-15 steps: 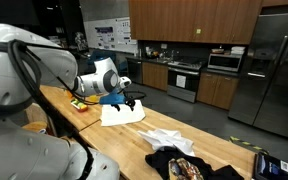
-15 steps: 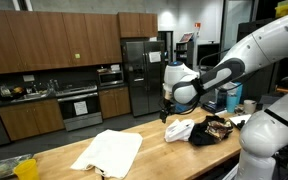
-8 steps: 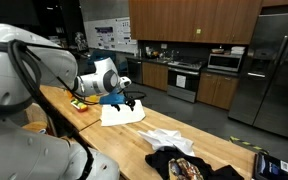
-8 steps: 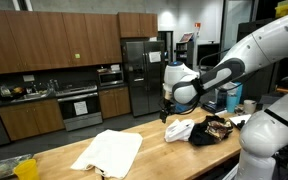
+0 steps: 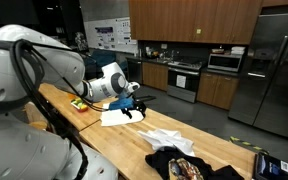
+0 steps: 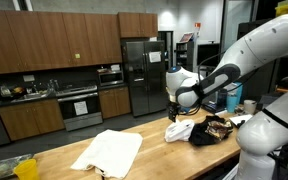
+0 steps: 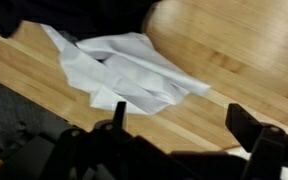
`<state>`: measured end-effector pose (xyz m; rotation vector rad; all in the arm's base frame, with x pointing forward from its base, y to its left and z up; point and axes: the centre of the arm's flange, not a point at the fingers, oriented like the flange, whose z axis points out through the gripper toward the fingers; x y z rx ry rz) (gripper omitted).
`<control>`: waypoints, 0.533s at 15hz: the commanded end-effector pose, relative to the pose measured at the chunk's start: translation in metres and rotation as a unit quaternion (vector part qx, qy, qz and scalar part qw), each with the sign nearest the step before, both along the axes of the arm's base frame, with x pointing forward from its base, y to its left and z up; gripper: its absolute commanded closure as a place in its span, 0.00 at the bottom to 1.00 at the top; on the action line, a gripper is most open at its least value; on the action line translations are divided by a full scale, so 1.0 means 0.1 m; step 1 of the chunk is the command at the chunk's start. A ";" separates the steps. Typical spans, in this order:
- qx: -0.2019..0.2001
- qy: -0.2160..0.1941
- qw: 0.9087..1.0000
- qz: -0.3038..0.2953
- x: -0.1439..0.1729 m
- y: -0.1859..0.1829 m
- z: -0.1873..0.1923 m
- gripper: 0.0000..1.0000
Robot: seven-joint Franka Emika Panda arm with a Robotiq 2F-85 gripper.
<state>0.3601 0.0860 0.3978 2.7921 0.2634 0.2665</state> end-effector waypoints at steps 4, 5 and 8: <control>0.015 -0.032 0.993 -0.112 0.27 -1.08 0.29 0.00; 0.038 -0.027 0.990 -0.131 0.31 -1.19 0.30 0.00; 0.107 -0.017 0.974 -0.199 0.40 -1.45 0.12 0.00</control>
